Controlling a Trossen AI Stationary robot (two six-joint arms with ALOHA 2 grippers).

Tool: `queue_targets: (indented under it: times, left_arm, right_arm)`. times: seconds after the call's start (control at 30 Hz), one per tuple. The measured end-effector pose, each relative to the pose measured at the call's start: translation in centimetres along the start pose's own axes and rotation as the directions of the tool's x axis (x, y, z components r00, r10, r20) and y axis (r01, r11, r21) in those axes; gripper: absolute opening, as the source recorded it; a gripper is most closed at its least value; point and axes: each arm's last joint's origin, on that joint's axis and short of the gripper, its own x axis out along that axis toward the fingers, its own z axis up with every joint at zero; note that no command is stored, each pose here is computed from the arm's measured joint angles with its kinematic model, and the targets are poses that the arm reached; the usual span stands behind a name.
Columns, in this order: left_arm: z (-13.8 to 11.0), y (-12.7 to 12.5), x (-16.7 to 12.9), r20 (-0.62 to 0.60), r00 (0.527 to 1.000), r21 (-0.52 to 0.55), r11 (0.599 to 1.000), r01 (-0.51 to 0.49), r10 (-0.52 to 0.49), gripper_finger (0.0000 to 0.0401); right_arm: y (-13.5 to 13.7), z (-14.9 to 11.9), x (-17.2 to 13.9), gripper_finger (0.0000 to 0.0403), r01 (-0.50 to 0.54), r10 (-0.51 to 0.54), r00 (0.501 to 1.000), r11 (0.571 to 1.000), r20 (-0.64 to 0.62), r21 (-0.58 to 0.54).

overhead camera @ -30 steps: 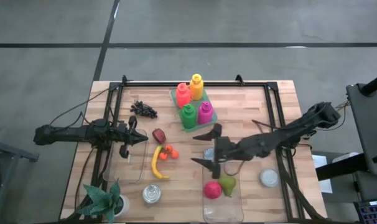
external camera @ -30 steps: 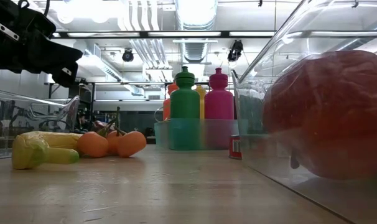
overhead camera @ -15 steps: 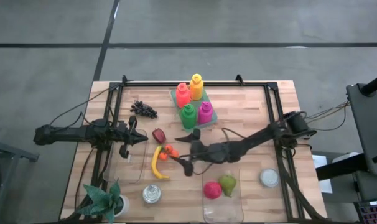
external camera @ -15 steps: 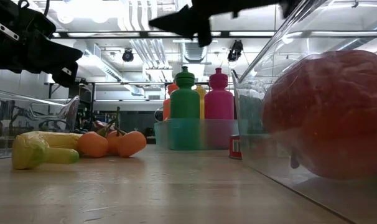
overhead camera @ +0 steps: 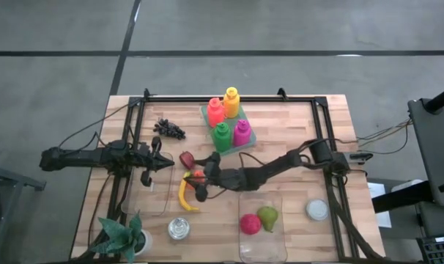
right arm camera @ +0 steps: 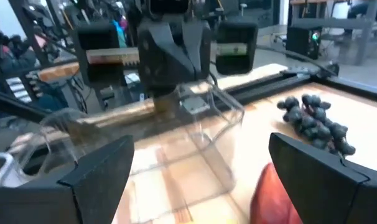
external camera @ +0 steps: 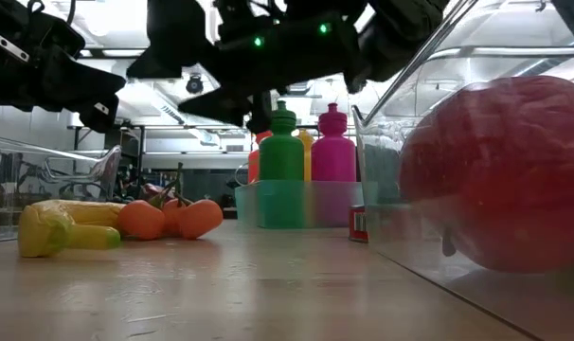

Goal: Pick & Place Food Item
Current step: Put the tangerines into the bottom transparent bin

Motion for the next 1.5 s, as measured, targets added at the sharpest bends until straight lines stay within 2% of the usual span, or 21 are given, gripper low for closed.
queue_targets:
  times: [0.3, 0.57, 0.73, 0.97, 1.1, 1.3, 1.4, 1.5]
  left_arm:
    - [-0.1, 0.0, 0.0, -0.005, 1.0, -0.001, 1.0, -0.001, 0.001, 0.0001]
    - [0.0, 0.0, 0.0, -0.005, 1.0, -0.001, 1.0, -0.001, 0.001, 0.0001]
    - [0.0, 0.0, 0.0, -0.005, 1.0, -0.001, 1.0, 0.0, 0.0, 0.0001]
    - [0.0, 0.0, 0.0, -0.005, 1.0, 0.0, 1.0, -0.001, 0.001, 0.0001]
    - [0.0, 0.0, 0.0, -0.005, 1.0, -0.001, 1.0, -0.001, 0.001, 0.0001]
    - [0.0, 0.0, 0.0, -0.005, 1.0, -0.001, 1.0, -0.001, 0.001, 0.0001]
    - [0.0, 0.0, 0.0, -0.005, 1.0, -0.001, 1.0, -0.001, 0.001, 0.0001]
    - [0.0, 0.0, 0.0, -0.005, 1.0, -0.001, 1.0, -0.001, 0.001, 0.0001]
  right_arm:
    - [-1.5, -2.2, -0.7, 0.037, 0.043, -0.044, 0.995, 0.999, -0.094, -0.011]
    - [-2.2, -2.6, -0.7, 0.037, 0.037, -0.04, 0.99, 0.999, -0.138, -0.024]
    - [-2.3, -3.0, -0.6, 0.037, -0.023, 0.017, 0.98, 0.999, -0.201, -0.027]
    - [-2.8, -3.1, -0.4, 0.037, -0.034, 0.028, 0.973, 0.999, -0.228, -0.024]
    - [-3.2, -3.4, -0.3, 0.037, -0.109, 0.103, 0.952, 0.994, -0.287, -0.004]
    - [-3.5, -3.3, 0.4, 0.0368, -0.124, 0.113, 0.952, 0.992, -0.284, -0.023]
    - [-3.3, -3.9, 0.9, 0.0355, -0.144, 0.139, 0.944, 0.99, -0.298, 0.005]
    - [-3.4, -4.5, 1.2, 0.0326, -0.142, 0.141, 0.941, 0.99, -0.309, 0.017]
